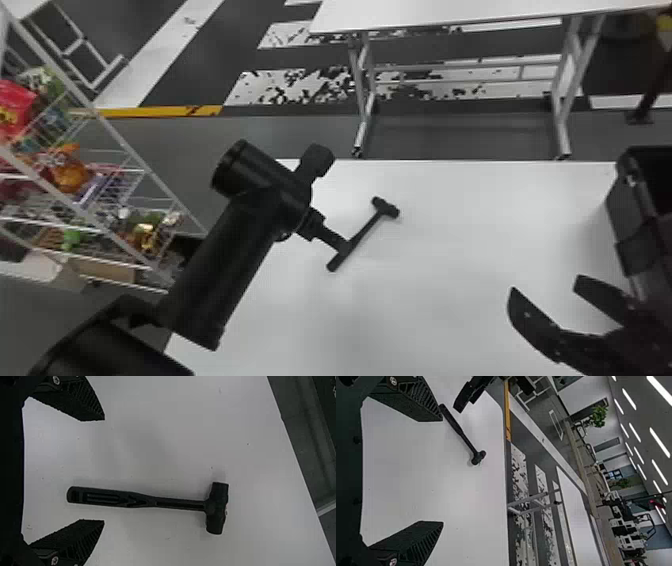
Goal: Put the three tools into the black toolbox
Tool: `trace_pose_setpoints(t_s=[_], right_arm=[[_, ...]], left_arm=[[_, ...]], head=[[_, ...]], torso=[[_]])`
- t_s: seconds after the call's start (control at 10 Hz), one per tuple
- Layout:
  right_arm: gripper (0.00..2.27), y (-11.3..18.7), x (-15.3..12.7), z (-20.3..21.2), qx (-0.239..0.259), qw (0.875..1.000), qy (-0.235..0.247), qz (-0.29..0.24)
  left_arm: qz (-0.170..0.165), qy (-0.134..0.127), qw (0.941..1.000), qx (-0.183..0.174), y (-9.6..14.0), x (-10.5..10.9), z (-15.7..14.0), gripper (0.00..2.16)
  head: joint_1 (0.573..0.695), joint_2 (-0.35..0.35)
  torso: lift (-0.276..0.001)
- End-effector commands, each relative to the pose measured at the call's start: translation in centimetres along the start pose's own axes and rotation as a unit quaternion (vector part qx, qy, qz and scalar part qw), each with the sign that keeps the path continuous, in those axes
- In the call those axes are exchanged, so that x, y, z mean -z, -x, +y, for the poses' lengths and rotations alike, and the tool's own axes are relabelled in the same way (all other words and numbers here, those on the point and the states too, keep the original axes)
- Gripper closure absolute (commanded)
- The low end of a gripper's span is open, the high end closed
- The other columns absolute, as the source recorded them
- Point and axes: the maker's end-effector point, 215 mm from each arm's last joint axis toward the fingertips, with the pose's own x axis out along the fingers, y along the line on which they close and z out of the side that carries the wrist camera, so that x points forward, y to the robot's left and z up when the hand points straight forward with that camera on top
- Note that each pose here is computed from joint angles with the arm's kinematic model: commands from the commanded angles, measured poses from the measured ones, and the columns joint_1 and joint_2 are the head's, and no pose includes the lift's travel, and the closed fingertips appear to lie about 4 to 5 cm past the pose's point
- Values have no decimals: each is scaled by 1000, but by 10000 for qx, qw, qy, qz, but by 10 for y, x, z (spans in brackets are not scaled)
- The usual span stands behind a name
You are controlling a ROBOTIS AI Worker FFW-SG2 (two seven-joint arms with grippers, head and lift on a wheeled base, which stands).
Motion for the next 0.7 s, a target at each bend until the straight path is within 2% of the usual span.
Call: trace_pose_setpoints(t_s=[0.0,0.3,0.6], right_arm=[[73,0,0,-3,29,10000,-3,-2],[73,0,0,-6,62,10000,-28,-16],[73,2,-1,-12,107,9999,-51,-57]], left_arm=[[79,-344,9994,8,-12,-7,-10,83],[201,-575,9980,174,-28,-9,-38,87],[303,-685,9971,105,-35,-4,-35,147]], head=[[695,232],[695,189],[695,163]], torso=[[-51],[-51],[-51]])
